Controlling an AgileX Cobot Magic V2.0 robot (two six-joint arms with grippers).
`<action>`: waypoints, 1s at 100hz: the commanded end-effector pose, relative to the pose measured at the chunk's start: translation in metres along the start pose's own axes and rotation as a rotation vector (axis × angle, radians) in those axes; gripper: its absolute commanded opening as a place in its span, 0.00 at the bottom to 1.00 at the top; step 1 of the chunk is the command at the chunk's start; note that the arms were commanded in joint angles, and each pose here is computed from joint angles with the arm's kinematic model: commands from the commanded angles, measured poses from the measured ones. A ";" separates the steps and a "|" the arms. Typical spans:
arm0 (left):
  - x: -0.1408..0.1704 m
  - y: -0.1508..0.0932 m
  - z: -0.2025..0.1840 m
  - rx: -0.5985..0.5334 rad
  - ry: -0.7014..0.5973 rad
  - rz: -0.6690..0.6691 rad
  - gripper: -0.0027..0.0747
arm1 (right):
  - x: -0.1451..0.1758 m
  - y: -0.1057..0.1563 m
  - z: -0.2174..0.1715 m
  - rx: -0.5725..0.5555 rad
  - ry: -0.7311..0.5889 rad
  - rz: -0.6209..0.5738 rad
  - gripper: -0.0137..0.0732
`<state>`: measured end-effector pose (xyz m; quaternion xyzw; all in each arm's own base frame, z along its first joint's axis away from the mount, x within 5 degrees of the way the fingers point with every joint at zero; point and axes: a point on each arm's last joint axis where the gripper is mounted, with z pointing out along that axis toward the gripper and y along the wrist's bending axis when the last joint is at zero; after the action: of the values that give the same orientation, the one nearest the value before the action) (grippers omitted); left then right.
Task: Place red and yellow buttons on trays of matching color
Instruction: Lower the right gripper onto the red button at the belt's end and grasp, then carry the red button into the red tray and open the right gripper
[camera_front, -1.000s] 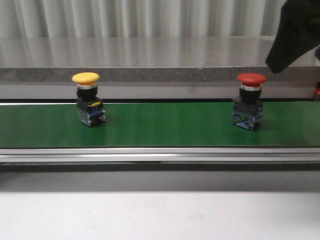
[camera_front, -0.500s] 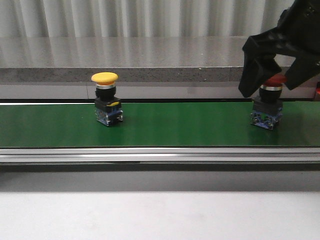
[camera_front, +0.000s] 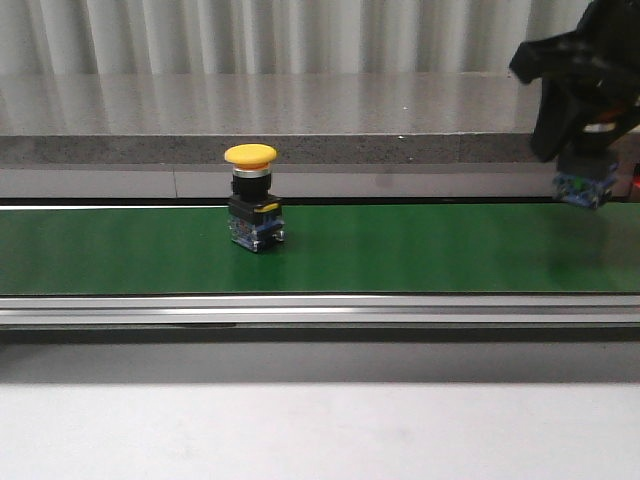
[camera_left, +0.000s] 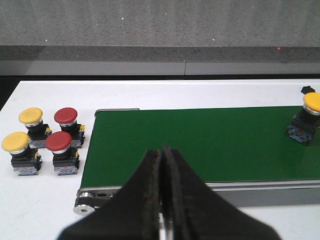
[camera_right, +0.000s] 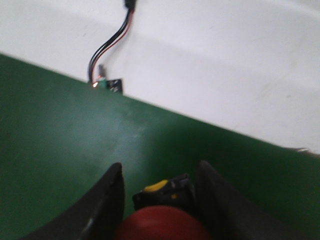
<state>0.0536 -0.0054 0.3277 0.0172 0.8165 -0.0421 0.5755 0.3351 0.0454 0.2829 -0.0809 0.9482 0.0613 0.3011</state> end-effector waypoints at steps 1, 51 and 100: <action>-0.013 -0.002 -0.003 0.019 -0.092 -0.008 0.01 | -0.026 -0.023 -0.028 0.051 -0.140 0.047 0.41; -0.013 -0.002 -0.003 0.019 -0.092 -0.008 0.01 | -0.076 -0.186 -0.010 0.280 -0.217 0.297 0.41; -0.013 -0.002 -0.003 0.019 -0.092 -0.008 0.01 | -0.069 -0.246 0.052 0.307 -0.152 0.366 0.41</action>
<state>0.0536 -0.0054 0.3277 0.0172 0.8165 -0.0421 0.5755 0.4656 -0.1752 0.2250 0.1444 0.9443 -0.0070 0.2955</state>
